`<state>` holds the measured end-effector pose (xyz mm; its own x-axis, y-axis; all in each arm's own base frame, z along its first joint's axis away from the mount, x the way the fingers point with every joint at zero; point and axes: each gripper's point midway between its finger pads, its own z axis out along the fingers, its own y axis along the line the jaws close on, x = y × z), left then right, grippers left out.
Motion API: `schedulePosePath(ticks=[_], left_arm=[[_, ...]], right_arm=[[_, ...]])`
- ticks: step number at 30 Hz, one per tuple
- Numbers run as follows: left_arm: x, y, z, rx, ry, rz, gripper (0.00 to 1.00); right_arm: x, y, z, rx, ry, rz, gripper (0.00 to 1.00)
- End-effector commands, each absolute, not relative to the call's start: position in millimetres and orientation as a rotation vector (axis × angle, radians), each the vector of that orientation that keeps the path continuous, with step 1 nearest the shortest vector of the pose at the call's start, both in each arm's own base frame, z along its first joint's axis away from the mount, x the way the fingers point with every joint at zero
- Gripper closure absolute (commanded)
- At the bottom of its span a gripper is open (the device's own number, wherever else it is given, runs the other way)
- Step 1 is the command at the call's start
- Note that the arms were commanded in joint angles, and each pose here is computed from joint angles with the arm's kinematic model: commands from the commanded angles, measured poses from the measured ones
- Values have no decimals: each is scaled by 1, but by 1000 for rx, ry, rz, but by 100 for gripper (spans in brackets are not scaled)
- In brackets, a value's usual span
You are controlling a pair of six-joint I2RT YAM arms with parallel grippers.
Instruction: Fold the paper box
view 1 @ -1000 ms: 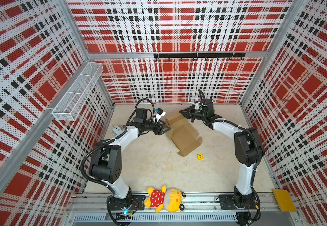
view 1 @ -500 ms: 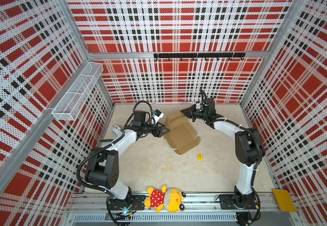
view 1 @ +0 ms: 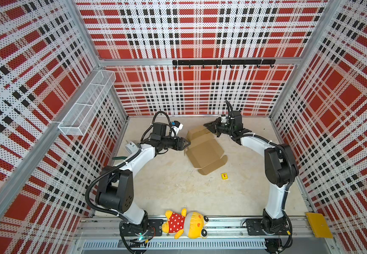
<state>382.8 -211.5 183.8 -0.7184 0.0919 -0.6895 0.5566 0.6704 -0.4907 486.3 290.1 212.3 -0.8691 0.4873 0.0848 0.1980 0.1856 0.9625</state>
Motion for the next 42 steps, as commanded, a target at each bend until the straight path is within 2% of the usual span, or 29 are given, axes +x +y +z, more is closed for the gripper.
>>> schedulePosePath(ticks=[1,6,16,20,23,26,34,39,42], left_arm=[[364,-192,180,358,2407,-789,37],[351,-195,180,507,2415,-604,33],[394,-159,167,412,2359,-222,32],[404,-158,177,418,2297,-235,32],[405,-173,174,498,2246,-271,37],[408,-180,165,495,2250,-314,47],[413,-190,163,454,2267,-398,84],[406,-201,183,421,2276,-498,94],[400,-206,193,378,2305,-561,94]], right_arm=[[487,283,225,657,2160,1708,100],[496,277,204,779,2129,1682,100],[509,282,205,767,2145,1669,100],[510,280,210,770,2134,1667,100],[512,282,215,752,2134,1667,100],[513,282,214,764,2132,1668,100],[515,280,215,763,2145,1643,100],[514,280,210,752,2167,1619,100],[512,279,210,761,2160,1619,100]])
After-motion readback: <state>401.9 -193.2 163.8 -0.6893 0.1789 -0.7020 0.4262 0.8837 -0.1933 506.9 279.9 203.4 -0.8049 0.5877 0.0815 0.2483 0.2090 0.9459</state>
